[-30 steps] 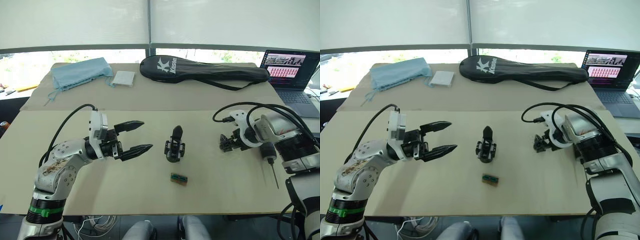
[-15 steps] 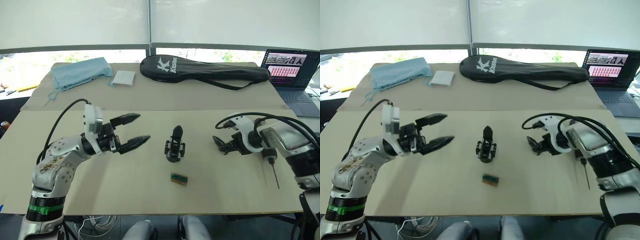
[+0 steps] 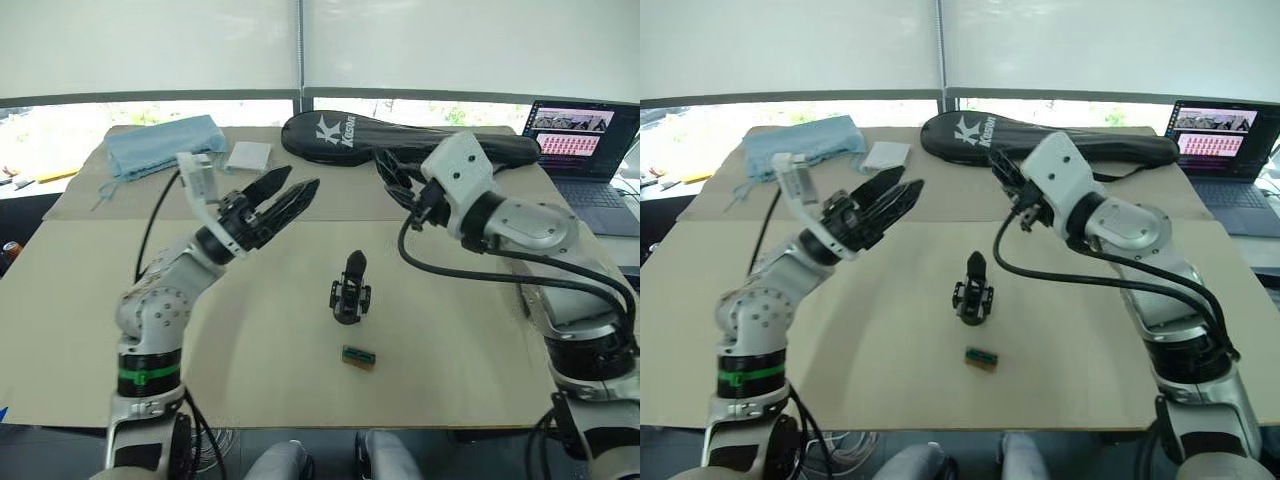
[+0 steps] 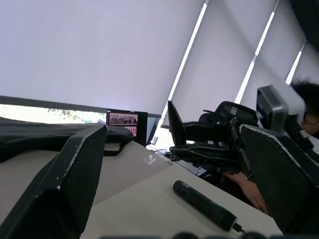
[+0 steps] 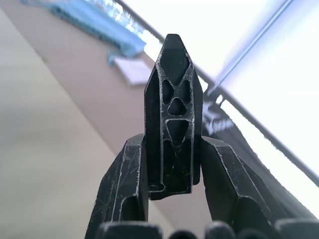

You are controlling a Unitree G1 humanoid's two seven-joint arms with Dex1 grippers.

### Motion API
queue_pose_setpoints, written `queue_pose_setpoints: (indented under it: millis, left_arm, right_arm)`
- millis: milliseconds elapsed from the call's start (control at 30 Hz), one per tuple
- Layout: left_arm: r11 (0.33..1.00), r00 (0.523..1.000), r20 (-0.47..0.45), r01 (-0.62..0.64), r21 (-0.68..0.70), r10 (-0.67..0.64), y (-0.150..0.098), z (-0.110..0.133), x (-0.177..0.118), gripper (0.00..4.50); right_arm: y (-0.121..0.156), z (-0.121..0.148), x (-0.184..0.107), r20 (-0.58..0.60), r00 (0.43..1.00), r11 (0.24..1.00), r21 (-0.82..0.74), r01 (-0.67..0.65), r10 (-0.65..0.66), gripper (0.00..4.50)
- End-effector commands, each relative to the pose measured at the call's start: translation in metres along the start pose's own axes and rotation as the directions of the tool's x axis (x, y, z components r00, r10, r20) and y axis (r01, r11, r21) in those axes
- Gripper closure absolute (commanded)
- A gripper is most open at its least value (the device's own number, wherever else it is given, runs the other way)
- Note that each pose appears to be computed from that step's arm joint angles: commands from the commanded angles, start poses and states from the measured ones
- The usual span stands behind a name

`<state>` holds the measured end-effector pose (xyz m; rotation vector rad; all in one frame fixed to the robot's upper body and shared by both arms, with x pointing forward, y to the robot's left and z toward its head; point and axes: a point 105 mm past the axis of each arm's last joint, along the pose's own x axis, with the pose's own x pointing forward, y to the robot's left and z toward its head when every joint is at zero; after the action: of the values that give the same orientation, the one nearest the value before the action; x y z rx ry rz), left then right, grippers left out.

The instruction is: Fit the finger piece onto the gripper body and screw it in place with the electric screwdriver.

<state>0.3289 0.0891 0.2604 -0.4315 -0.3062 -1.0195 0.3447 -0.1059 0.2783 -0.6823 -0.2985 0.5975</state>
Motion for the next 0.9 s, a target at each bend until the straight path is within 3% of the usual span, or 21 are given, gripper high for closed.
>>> queue_pose_setpoints:
  millis: [33,467,733,833,900]
  left_arm:
    - [0.999,0.999,0.022,0.037,0.03,-0.038,-0.009,0.002,0.015,0.0]
    - [0.999,0.984,0.177,-0.007,-0.044,0.015,-0.01,0.004,0.044,0.0]
    - [0.996,0.983,0.184,0.025,-0.089,-0.008,-0.018,0.0,0.051,0.0]
    - [0.994,0.98,0.199,0.029,-0.103,-0.008,-0.02,0.0,0.053,0.79]
    - [0.994,0.979,0.206,0.031,-0.108,-0.008,-0.02,0.0,0.054,1.77]
  right_arm:
    - [0.001,0.026,0.003,0.118,0.993,0.996,-0.084,0.035,-0.025,3.4]
    - [0.022,0.038,0.008,0.179,0.983,0.988,-0.154,-0.001,0.029,3.4]
    - [0.021,0.037,0.008,0.178,0.984,0.985,-0.17,0.006,0.025,3.4]
    - [0.02,0.037,0.007,0.177,0.984,0.986,-0.168,0.006,0.024,3.4]
    - [0.02,0.037,0.007,0.176,0.984,0.986,-0.167,0.005,0.025,3.4]
